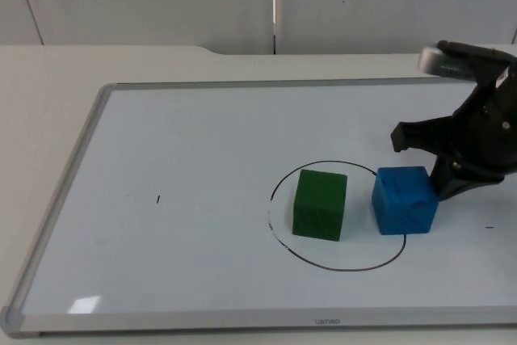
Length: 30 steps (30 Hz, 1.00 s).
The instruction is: Push the two cubes into the marked area.
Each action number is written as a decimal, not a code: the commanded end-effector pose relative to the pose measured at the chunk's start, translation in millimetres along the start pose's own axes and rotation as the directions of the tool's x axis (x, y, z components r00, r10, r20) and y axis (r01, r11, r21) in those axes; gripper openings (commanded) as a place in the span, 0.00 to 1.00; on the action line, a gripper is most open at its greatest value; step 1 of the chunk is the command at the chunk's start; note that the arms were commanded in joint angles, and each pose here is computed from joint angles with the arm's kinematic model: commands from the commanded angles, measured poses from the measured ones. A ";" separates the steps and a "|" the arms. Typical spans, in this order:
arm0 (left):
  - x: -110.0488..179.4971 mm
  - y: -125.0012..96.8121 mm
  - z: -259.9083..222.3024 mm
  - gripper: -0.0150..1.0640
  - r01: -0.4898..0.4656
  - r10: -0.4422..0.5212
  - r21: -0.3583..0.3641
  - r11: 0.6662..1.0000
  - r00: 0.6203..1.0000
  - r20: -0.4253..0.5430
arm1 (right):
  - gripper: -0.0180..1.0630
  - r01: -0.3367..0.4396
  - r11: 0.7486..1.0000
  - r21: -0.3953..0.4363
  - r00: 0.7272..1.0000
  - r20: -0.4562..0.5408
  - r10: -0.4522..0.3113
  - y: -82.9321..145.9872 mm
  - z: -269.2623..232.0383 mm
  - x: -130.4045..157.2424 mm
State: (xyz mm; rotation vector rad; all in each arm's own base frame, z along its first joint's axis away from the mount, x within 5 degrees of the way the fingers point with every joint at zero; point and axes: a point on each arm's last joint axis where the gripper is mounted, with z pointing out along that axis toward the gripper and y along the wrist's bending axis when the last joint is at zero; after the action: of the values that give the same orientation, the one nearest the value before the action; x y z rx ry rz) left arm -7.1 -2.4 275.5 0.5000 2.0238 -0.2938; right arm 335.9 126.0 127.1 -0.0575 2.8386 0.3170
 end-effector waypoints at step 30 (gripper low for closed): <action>0.4 0.4 0.8 0.01 0.008 -0.008 -0.007 1.000 1.000 0.009 | 0.02 0.071 0.997 -0.040 0.997 0.046 -0.069 38.1 4.4 8.2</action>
State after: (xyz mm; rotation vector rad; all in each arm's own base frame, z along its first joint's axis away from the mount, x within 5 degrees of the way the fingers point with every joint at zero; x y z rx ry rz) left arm -7.1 -2.4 275.5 0.5000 2.0238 -0.2938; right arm 326.0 161.5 127.4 -0.1462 2.7922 0.3559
